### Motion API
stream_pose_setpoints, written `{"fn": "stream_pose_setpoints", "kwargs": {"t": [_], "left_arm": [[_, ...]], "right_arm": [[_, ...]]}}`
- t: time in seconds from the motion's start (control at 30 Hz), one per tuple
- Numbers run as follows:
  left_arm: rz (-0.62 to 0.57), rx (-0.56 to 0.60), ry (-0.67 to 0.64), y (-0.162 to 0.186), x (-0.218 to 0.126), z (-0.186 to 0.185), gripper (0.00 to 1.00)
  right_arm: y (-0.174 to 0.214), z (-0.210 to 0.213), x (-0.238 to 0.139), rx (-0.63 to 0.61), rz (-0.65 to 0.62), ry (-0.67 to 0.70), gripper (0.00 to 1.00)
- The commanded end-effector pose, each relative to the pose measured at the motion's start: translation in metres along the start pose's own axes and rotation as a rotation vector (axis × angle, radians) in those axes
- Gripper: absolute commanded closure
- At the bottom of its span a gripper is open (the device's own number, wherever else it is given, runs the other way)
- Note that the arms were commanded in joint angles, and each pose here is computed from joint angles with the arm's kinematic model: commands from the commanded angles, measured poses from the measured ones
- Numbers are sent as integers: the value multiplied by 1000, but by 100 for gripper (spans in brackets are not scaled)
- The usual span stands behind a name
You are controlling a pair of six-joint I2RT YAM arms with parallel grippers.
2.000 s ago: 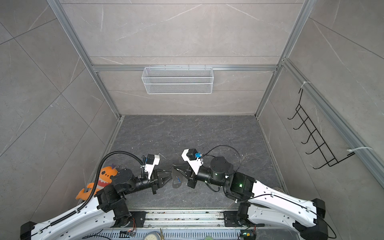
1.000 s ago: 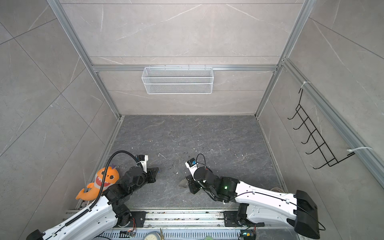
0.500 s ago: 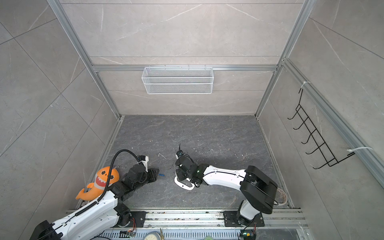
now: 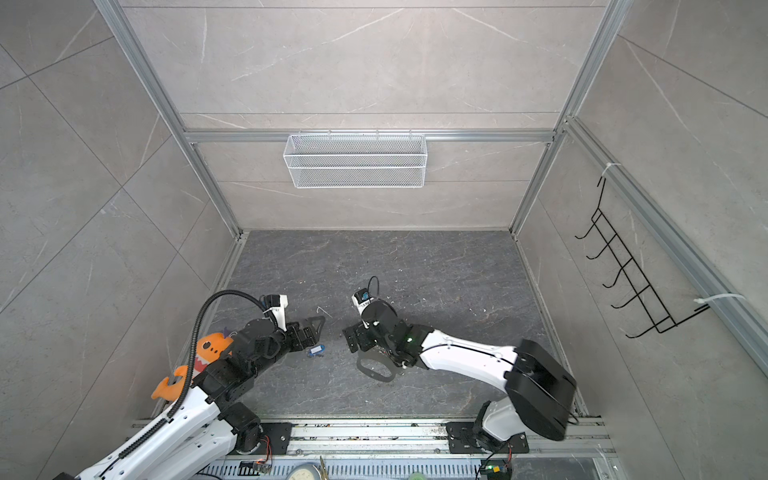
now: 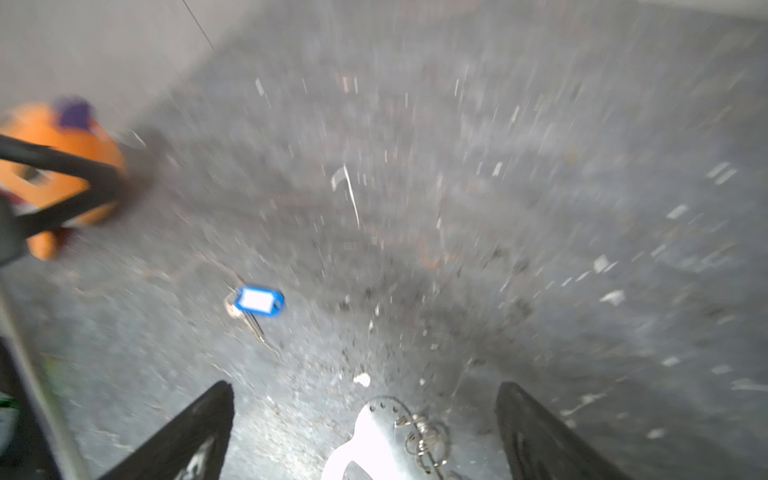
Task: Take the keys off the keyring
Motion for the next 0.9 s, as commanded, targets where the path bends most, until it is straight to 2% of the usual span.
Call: {"fn": "stream_pose_setpoints", "kwargs": {"t": [0.0,0.07,0.13,0.2,0.27,0.3,0.37,0.43,0.57,0.63,0.77,0.87], "left_arm": [[-125,112,13,-34,-14,-14,0],[-186,158,-36,-47,-16,-16,0],[-260,177,-147,-59,-15,-12,0],[-329,251,-253,-67,-11,-8,0],[-400,303,-425,-73,-2,2,0],[-412,350,-459,-75,3,6,0],[-371,421,-532,-77,21,24,0],[-300,432,-627,-74,38,49,0],[-258,519,-835,-44,60,94,0],[-210,514,-893,-37,67,111,0],[-148,504,-877,-26,82,138,0],[-162,509,-840,-17,87,152,0]], "right_arm": [[-16,-6,-31,-43,-149,40,0],[-19,-12,-46,-38,-207,86,0],[-20,-21,-58,-16,-267,161,1],[-19,-29,-68,0,-325,212,0],[-19,-38,-74,18,-354,273,0],[-19,-42,-76,28,-359,303,0],[-18,-51,-80,53,-374,353,1],[-17,-58,-83,71,-379,386,1],[-16,-71,-87,80,-371,515,0],[-14,-75,-89,77,-355,548,0],[-8,-83,-91,95,-359,530,0],[-8,-91,-97,123,-380,529,0]]}}
Point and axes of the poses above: each gripper's point midway between its finger pads, its own x axis out along the fingers, its own z axis along the line the jaws close on, y = z × x, the point moved 10 cm from there along -x, back along the fingers, and after that the axes turned 8 degrees about x, right-handed, at the moved point
